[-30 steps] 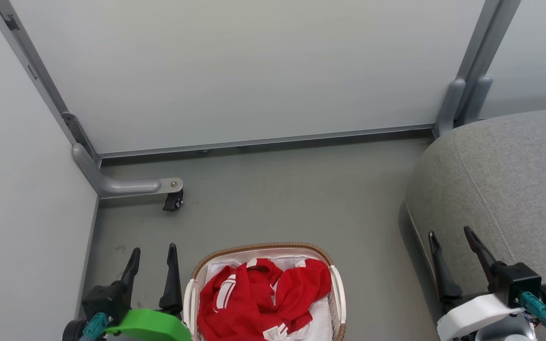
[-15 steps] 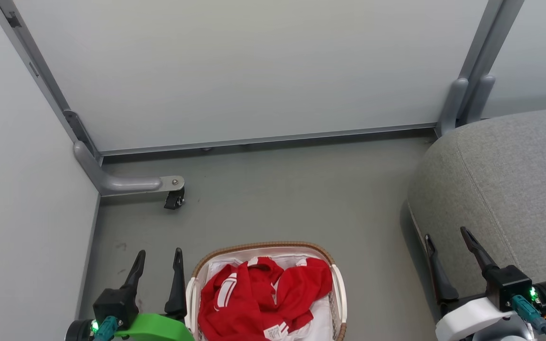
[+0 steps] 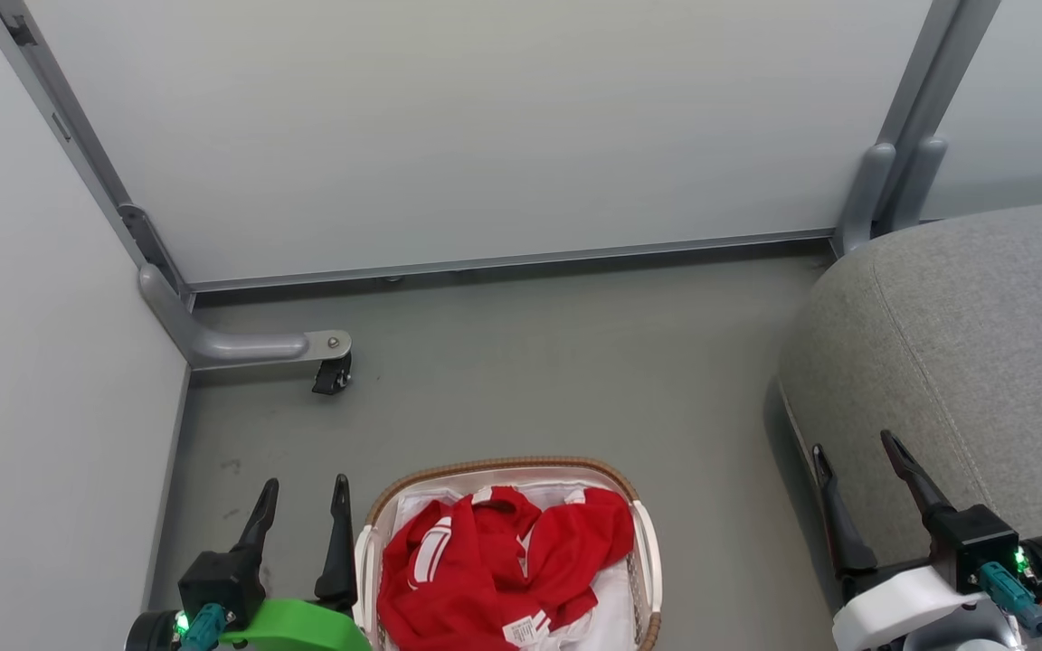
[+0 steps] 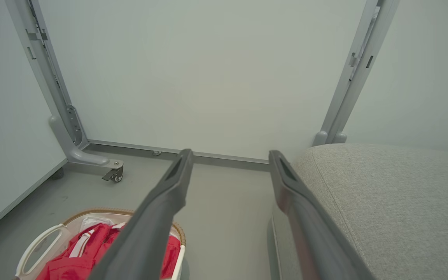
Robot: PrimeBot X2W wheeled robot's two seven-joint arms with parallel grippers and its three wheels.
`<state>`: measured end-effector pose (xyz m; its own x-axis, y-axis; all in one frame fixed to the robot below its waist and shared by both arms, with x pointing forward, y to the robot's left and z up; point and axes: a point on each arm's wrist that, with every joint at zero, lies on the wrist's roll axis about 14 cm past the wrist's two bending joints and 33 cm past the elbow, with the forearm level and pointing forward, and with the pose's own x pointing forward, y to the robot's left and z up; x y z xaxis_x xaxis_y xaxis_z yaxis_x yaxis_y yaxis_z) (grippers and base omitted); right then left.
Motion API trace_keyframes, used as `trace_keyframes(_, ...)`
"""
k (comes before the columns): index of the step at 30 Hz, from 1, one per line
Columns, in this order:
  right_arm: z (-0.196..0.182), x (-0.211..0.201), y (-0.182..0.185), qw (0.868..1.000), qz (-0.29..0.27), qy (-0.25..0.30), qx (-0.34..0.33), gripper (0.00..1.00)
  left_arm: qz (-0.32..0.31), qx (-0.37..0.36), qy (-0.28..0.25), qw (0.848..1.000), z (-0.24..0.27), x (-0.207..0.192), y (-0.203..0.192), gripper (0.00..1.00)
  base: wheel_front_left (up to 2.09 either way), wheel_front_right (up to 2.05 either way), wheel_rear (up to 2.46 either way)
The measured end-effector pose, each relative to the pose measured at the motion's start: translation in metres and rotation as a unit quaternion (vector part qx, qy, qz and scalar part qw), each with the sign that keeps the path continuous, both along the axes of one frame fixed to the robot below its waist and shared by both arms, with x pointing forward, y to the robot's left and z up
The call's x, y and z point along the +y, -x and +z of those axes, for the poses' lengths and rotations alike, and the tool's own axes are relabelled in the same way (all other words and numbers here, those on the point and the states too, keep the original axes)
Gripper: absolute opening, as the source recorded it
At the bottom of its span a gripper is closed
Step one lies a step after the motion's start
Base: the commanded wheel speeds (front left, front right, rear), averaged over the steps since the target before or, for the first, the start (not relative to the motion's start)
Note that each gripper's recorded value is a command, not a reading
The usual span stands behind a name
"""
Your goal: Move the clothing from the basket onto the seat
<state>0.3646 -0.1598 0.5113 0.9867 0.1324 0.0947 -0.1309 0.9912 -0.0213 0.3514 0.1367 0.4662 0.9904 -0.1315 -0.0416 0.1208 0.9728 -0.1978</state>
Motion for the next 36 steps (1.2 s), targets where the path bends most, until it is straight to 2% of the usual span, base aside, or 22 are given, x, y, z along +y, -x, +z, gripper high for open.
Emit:
trace_keyframes(8, 0.000, -0.001, -0.004, 1.000, -0.002, -0.001, 0.000, 1.00, -0.021, -0.004, -0.014, 1.000, 0.001, -0.011, -0.007, 1.00, 0.00, 0.00, 0.00)
trace_keyframes(13, 0.005, -0.001, -0.018, 1.000, -0.003, -0.003, -0.009, 1.00, -0.068, -0.004, -0.049, 0.996, -0.003, -0.034, -0.024, 1.00, 0.00, 0.00, 0.00)
trace_keyframes(20, 0.006, -0.003, -0.053, 1.000, -0.005, -0.010, -0.016, 1.00, -0.146, 0.046, -0.108, 0.982, -0.045, -0.065, -0.056, 1.00, 0.00, 0.00, 0.00)
trace_keyframes(26, -0.013, -0.008, -0.082, 1.000, -0.012, -0.016, 0.000, 1.00, -0.203, 0.125, -0.151, 0.959, -0.107, -0.082, -0.079, 1.00, 0.00, 0.00, 0.00)
trace_keyframes(36, -0.069, -0.025, -0.112, 0.998, -0.034, -0.022, 0.058, 1.00, -0.312, 0.242, -0.208, 0.895, -0.207, -0.111, -0.079, 1.00, 0.00, 0.00, 0.00)
